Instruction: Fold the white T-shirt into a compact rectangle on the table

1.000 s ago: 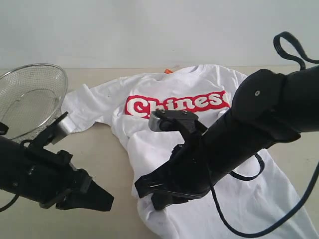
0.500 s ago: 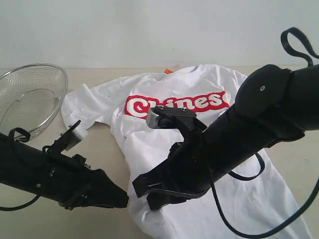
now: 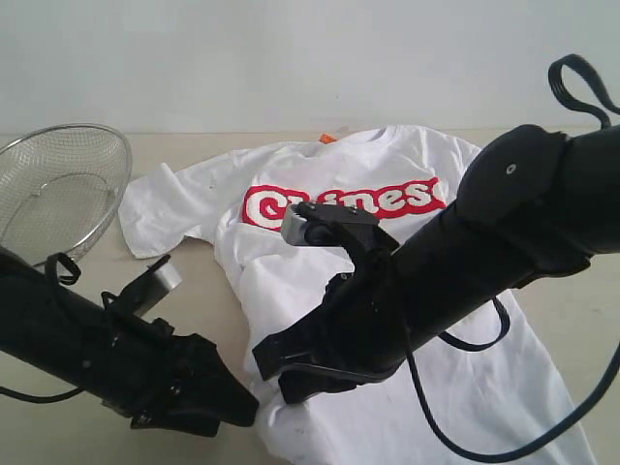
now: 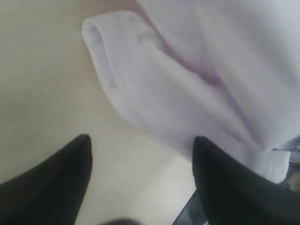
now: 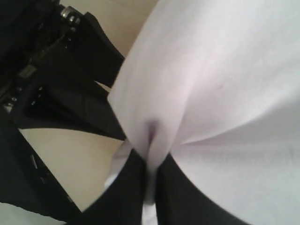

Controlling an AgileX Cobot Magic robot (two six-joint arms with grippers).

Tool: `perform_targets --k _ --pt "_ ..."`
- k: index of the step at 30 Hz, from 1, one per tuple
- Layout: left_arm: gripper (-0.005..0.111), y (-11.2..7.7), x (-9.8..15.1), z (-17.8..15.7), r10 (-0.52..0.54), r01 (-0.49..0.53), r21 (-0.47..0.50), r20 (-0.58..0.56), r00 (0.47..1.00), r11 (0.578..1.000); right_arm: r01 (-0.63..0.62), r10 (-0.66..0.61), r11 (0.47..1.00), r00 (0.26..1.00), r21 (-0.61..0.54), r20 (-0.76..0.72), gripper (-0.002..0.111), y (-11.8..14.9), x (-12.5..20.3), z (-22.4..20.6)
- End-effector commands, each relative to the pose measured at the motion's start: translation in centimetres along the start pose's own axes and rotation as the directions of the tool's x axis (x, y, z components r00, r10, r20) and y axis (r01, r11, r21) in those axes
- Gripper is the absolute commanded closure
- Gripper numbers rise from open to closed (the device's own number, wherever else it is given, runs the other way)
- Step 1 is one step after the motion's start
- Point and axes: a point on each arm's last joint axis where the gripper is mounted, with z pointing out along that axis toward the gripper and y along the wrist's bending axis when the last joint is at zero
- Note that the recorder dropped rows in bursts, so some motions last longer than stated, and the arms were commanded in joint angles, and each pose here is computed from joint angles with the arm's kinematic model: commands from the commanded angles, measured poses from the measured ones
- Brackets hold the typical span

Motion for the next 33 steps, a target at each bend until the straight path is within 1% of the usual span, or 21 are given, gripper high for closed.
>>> perform_targets --k 1,4,10,17,25,28,33 --pt "0.047 -0.2 -0.8 0.5 -0.046 0.046 0.064 0.002 0.999 0.997 0.019 -0.019 1.000 1.000 -0.004 0.014 0.108 0.2 0.0 -0.3" --pt "0.047 -0.4 -1.3 0.6 -0.062 0.060 0.090 0.023 0.998 0.994 0.019 -0.019 1.000 1.000 -0.005 0.017 0.108 0.2 -0.1 -0.3" --pt "0.047 -0.6 -1.7 0.5 -0.063 0.059 0.099 0.040 0.997 0.993 0.020 -0.020 1.000 1.000 -0.007 0.018 0.108 0.2 -0.1 -0.3" --pt "0.051 -0.6 -1.7 0.5 -0.059 0.055 0.097 0.036 0.998 0.994 0.018 -0.018 1.000 0.999 -0.005 0.027 0.108 0.2 -0.2 -0.3" --pt "0.051 -0.6 -1.4 0.8 -0.053 0.052 0.093 0.011 0.999 0.994 0.013 -0.013 1.000 0.999 -0.007 0.041 0.108 0.2 -0.3 -0.3" --pt "0.054 -0.8 -1.2 1.3 -0.047 0.047 0.093 -0.006 0.999 0.994 0.016 -0.015 1.000 0.999 -0.005 0.042 0.108 0.2 -0.3 -0.3" --pt "0.061 -0.5 -1.7 1.8 -0.063 0.063 0.094 -0.006 0.998 0.994 0.014 -0.014 1.000 0.999 -0.008 0.040 0.108 0.3 -0.3 -0.3"
